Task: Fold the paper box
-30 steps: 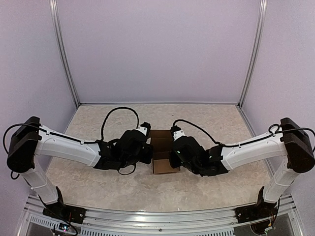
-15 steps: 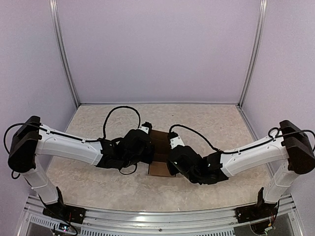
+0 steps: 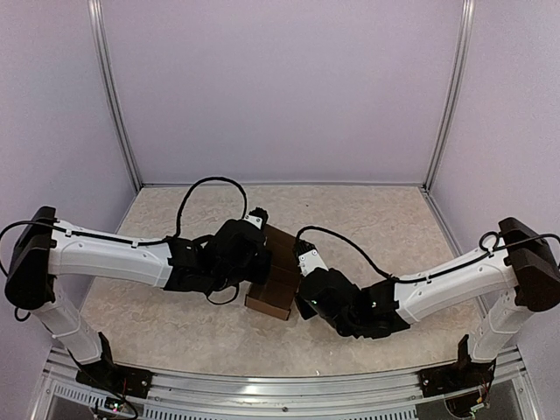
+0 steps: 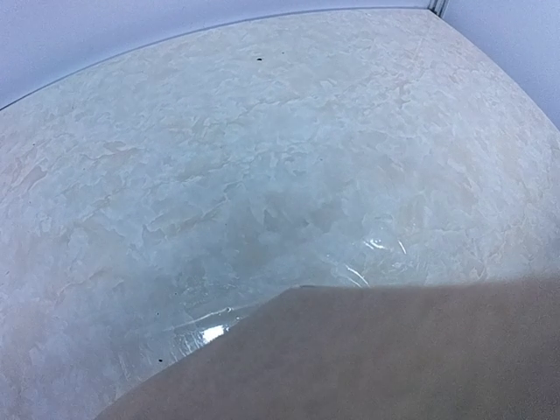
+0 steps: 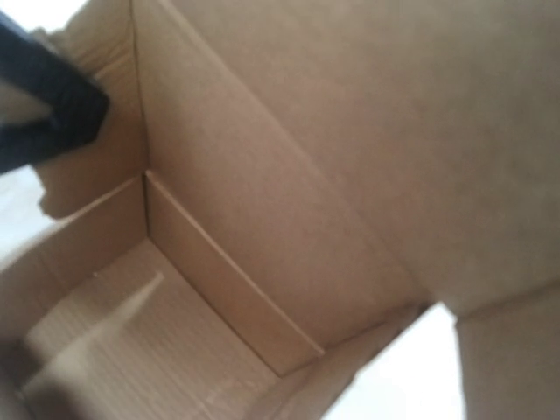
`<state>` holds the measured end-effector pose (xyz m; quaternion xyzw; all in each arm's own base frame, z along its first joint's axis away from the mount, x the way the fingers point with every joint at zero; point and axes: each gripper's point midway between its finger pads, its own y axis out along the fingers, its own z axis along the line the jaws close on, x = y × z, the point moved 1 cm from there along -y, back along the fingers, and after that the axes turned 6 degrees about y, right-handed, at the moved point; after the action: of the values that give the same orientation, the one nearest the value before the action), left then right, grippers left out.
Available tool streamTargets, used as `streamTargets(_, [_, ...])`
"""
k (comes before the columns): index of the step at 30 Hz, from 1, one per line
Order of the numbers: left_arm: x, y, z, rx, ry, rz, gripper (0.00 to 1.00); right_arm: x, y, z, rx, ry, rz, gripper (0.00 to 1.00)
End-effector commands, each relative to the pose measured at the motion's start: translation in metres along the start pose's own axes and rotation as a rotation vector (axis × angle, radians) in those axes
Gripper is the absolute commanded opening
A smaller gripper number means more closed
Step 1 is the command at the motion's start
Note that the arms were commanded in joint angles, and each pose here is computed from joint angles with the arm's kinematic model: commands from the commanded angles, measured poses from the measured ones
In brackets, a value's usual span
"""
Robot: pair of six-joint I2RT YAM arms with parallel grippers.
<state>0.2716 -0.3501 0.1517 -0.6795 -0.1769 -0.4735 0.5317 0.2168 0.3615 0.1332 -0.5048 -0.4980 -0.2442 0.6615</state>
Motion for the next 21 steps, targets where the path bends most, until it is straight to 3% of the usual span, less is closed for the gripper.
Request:
streamTargets(1, [0.023,-0.014,-0.011,-0.051,-0.036,-0.050,0.00,0.009,-0.006,0.005,0.023,-0.004,-0.039,0.00])
streamTargets(11, [-0.028,0.001,-0.017,-0.065,-0.079,0.024,0.00,-0.009,0.006,0.013,0.036,0.039,-0.010,0.00])
streamTargets(21, [-0.050,0.009,-0.020,-0.069,-0.111,0.044,0.00,-0.028,0.009,0.009,0.022,0.021,0.039,0.00])
